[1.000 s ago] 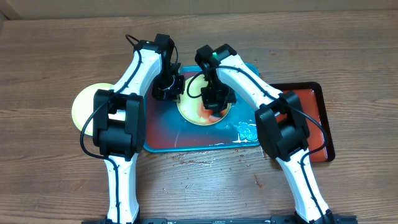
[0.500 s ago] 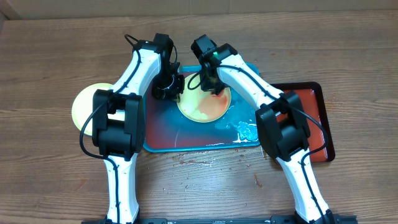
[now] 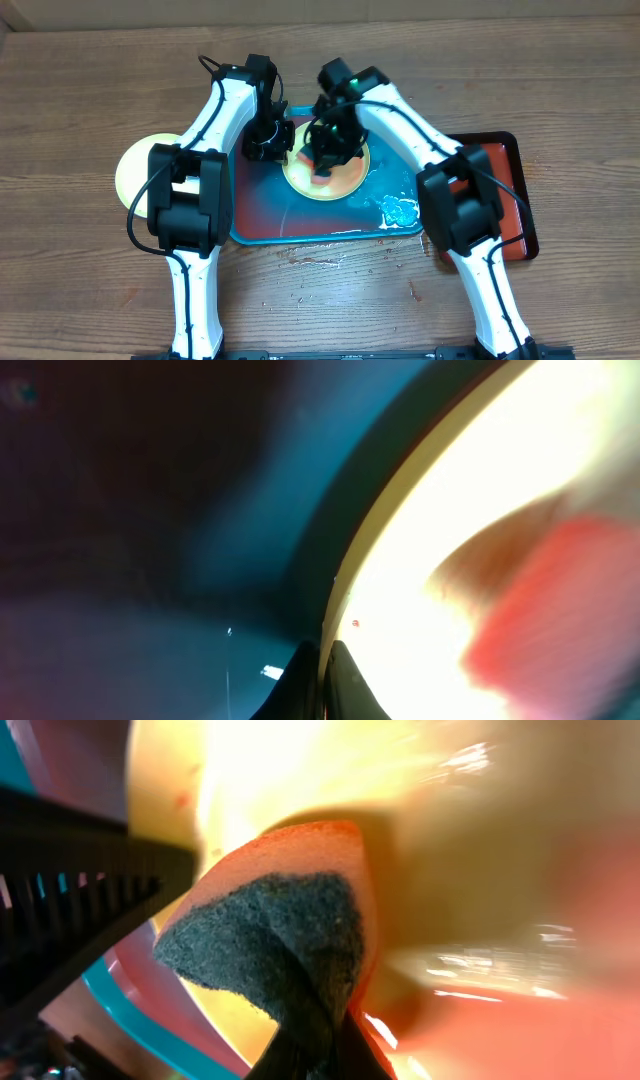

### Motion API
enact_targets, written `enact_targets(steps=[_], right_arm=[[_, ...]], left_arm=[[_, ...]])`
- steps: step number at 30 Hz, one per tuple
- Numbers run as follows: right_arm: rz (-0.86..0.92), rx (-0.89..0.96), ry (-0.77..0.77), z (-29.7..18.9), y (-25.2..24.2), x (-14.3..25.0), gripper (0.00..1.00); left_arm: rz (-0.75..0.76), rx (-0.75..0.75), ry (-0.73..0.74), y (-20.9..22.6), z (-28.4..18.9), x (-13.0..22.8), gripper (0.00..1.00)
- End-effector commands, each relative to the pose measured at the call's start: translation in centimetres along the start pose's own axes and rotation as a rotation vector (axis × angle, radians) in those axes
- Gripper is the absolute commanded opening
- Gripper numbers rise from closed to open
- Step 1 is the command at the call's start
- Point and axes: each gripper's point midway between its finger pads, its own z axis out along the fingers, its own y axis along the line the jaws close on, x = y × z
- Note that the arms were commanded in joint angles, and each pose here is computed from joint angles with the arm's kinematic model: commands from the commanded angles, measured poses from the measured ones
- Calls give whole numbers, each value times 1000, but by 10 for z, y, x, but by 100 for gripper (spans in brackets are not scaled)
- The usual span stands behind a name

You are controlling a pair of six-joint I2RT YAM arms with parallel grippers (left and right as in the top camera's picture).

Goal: Clean dirty plates on tray and stack at the side

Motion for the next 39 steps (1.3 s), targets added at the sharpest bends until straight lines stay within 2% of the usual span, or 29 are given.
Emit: enact_targets(steps=[1, 4, 11, 17, 22, 23, 26, 31, 39], right_arm=[[-22, -74, -140, -74, 11, -12, 4], [-20, -65, -239, -118, 6, -17, 4], [45, 0, -452, -210, -23, -18, 4], [116, 10, -539, -254, -56, -14, 4], [169, 18, -543, -263, -77, -12, 4], [181, 23, -548, -265, -83, -12, 4], [199, 49, -558, -268, -92, -12, 4], [204, 66, -561, -269, -95, -12, 4], [205, 66, -560, -269, -95, -12, 4]], left_arm=[[31, -6, -23, 4, -11, -2, 4], [48, -32, -81, 3, -32, -6, 4], [73, -196, -234, 13, -96, -5, 4], [42, -373, -323, 22, -137, 6, 4], [4, -595, -393, 26, -165, 19, 4], [-13, -699, -427, 25, -174, 24, 4], [-36, -879, -516, 14, -192, 33, 4], [-38, -1006, -635, -7, -208, 41, 4], [12, -1111, -753, -33, -223, 49, 4]])
